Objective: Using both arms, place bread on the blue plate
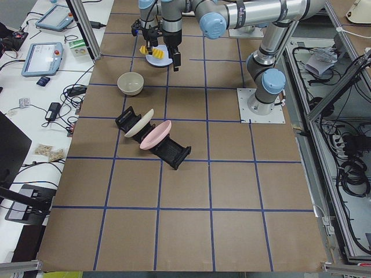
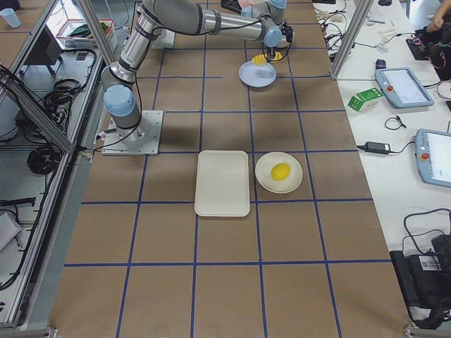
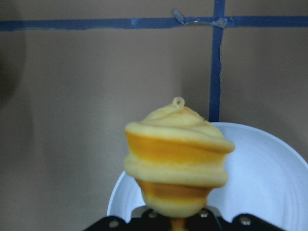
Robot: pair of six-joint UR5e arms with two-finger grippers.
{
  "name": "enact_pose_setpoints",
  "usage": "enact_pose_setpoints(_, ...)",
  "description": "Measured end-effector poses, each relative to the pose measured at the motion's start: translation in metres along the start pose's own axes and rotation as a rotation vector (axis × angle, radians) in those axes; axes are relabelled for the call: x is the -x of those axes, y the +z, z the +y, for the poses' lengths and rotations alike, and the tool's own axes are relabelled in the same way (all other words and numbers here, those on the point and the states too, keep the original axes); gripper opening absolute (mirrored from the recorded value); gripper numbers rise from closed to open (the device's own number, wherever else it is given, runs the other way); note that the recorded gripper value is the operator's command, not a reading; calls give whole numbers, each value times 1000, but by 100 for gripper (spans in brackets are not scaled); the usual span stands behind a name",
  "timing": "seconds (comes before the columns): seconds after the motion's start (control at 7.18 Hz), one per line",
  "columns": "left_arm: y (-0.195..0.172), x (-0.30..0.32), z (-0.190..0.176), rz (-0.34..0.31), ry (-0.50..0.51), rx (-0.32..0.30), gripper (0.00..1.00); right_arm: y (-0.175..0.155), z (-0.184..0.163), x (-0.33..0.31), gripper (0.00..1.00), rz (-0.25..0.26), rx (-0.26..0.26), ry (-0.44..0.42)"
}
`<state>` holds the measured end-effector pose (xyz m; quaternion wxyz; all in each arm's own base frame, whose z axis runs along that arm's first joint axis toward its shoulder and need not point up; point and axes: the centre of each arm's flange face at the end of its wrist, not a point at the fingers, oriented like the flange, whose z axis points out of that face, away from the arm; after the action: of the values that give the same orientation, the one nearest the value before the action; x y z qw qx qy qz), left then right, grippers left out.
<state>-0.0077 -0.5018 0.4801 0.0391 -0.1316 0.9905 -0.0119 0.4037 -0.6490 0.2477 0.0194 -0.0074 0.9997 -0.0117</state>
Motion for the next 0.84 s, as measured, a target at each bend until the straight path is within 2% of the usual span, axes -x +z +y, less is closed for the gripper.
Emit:
enact_pose_setpoints(0.14, 0, -23, 6, -2, 52, -2, 100, 3, 5, -2, 15, 15, 30, -1)
enact_pose_setpoints(0.28, 2, -45, 15, -3, 100, 0, 100, 7, 10, -4, 26, 28, 59, -4)
enact_pose_setpoints(0.42, 1, -57, 20, -6, 124, -3, 100, 11, 16, -8, 67, 38, 81, -9)
enact_pose_setpoints(0.56, -1, -61, 20, -9, 130, -9, 100, 17, 23, -13, 97, 46, 99, -14)
enact_pose_setpoints(0.84, -1, -62, 19, -11, 138, -7, 100, 26, 36, -23, 100, 88, 106, -24)
